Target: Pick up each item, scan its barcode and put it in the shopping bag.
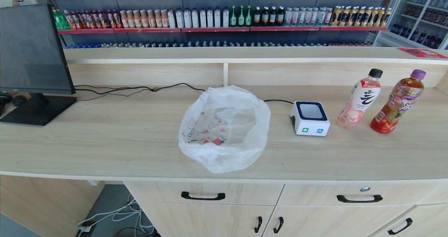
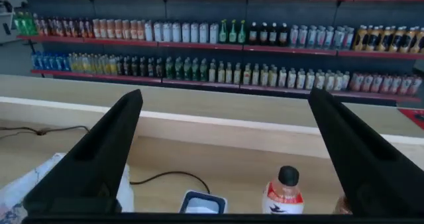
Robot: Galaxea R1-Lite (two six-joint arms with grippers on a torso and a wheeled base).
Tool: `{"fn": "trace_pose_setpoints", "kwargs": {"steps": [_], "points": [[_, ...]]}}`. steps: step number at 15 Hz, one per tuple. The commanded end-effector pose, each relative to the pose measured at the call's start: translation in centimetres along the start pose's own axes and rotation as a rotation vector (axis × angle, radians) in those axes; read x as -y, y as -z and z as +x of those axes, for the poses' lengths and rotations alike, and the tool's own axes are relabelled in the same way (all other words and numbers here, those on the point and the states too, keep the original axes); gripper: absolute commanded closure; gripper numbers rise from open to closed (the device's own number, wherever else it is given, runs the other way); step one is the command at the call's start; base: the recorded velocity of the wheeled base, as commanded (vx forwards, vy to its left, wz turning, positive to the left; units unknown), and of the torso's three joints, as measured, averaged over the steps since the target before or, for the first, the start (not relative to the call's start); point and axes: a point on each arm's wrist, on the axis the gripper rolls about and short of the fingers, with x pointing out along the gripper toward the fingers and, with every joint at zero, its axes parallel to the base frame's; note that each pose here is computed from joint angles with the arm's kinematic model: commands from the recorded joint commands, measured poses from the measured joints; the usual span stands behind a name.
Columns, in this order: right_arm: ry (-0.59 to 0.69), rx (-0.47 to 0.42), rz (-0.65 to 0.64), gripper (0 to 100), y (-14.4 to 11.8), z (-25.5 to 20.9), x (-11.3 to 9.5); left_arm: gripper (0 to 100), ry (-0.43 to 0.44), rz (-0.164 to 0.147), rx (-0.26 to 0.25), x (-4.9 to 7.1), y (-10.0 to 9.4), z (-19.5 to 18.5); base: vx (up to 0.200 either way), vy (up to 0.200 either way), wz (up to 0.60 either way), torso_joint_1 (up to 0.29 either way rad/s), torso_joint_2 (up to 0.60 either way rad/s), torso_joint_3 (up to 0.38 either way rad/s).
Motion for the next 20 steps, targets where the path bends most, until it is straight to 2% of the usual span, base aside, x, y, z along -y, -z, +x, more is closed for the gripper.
{"fn": "trace_pose_setpoints", "kwargs": {"steps": [1,4,6,7,8,10,20], "points": [[0.003,0.005,-0.008,0,9.6,12.8,3.3,0,0.0,0.001,-0.001,0.0,0.0,0.0,0.0,0.0,0.0,0.0,0.0,0.0],[0.069,-0.052,-0.01,0,13.6,13.5,6.2,0,0.0,0.001,0.001,0.0,0.0,0.0,0.0,0.0,0.0,0.0,0.0,0.0],[0.088,-0.008,-0.036,0,15.0,13.9,8.1,0,-0.002,0.001,0.002,0.0,0.0,0.0,0.0,0.0,0.0,0.0,0.0,0.0],[0.092,-0.001,-0.04,0,15.3,13.8,8.3,0,-0.002,0.001,0.002,0.0,0.0,0.0,0.0,0.0,0.0,0.0,0.0,0.0],[0.097,-0.004,-0.037,0,16.7,13.3,8.5,0,0.0,0.002,0.004,0.0,0.0,0.0,0.0,0.0,0.0,0.0,0.0,0.0],[0.108,-0.036,-0.014,0,18.3,12.7,8.8,0,0.0,0.002,0.004,0.0,0.0,0.0,0.0,0.0,0.0,0.0,0.0,0.0],[0.099,-0.104,0.03,0,21.8,12.7,9.5,0,0.0,0.004,0.005,0.0,-0.1,0.0,0.0,0.0,0.0,0.0,0.0,0.0]]}}
